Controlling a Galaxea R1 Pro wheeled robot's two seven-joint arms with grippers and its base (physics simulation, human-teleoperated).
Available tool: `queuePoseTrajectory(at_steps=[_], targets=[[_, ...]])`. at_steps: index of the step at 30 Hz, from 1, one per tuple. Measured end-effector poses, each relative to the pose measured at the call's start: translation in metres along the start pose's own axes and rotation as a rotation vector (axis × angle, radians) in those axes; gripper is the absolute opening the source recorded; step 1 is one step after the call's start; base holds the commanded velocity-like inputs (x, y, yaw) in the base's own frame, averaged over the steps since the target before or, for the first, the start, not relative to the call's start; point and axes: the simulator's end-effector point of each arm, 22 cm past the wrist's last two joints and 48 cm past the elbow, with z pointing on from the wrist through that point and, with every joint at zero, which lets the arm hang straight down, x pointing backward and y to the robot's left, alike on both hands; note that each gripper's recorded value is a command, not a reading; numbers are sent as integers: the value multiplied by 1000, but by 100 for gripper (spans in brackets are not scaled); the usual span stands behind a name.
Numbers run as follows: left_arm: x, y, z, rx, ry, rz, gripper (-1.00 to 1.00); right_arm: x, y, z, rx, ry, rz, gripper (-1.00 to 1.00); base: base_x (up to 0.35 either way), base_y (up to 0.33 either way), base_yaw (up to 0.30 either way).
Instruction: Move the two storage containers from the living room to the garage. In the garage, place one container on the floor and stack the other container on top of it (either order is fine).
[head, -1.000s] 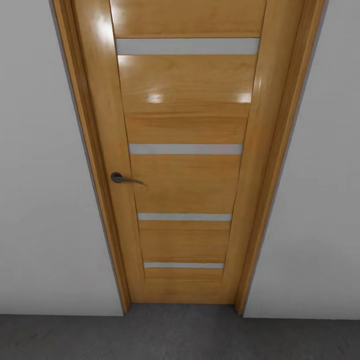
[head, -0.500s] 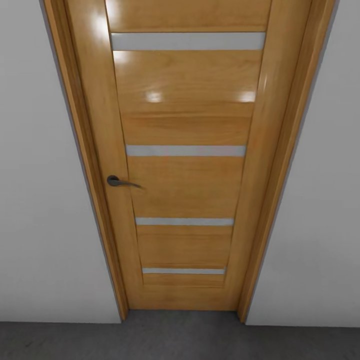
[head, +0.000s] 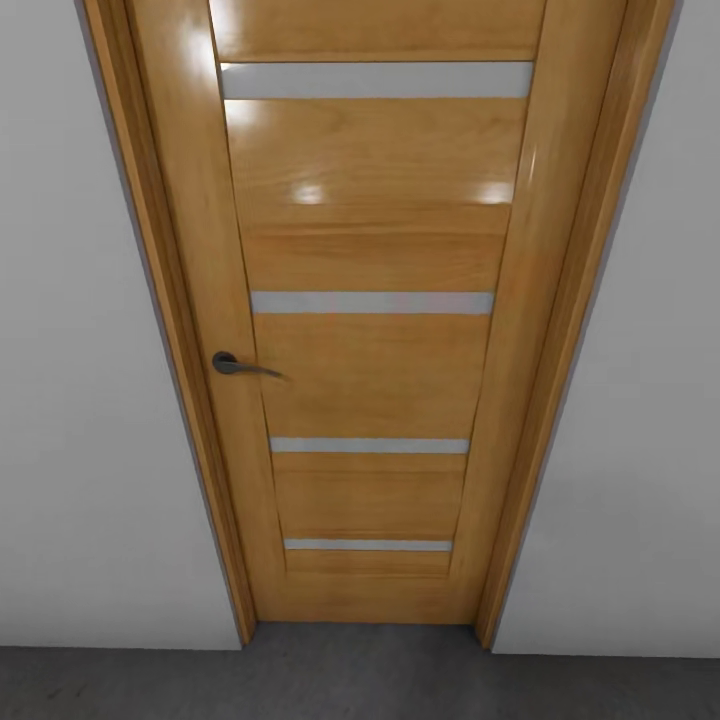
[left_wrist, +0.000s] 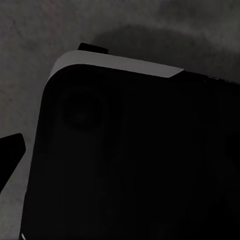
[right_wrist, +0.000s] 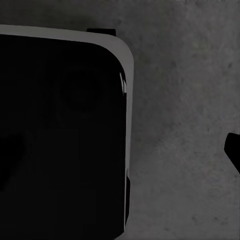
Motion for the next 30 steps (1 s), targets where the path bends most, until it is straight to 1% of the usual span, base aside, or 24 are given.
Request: queuePoseTrajectory(at_steps=[14, 24, 30], targets=[[1, 0, 0, 0, 1, -7, 100, 0, 0, 0, 0, 0, 0, 100, 11, 0, 0], [0, 0, 0, 0, 0, -7, 100, 0, 0, 0, 0, -1, 0, 100, 252, 0, 0], [0, 0, 0, -1, 0, -7, 100, 0, 0, 0, 0, -1, -1, 100, 190, 0, 0]])
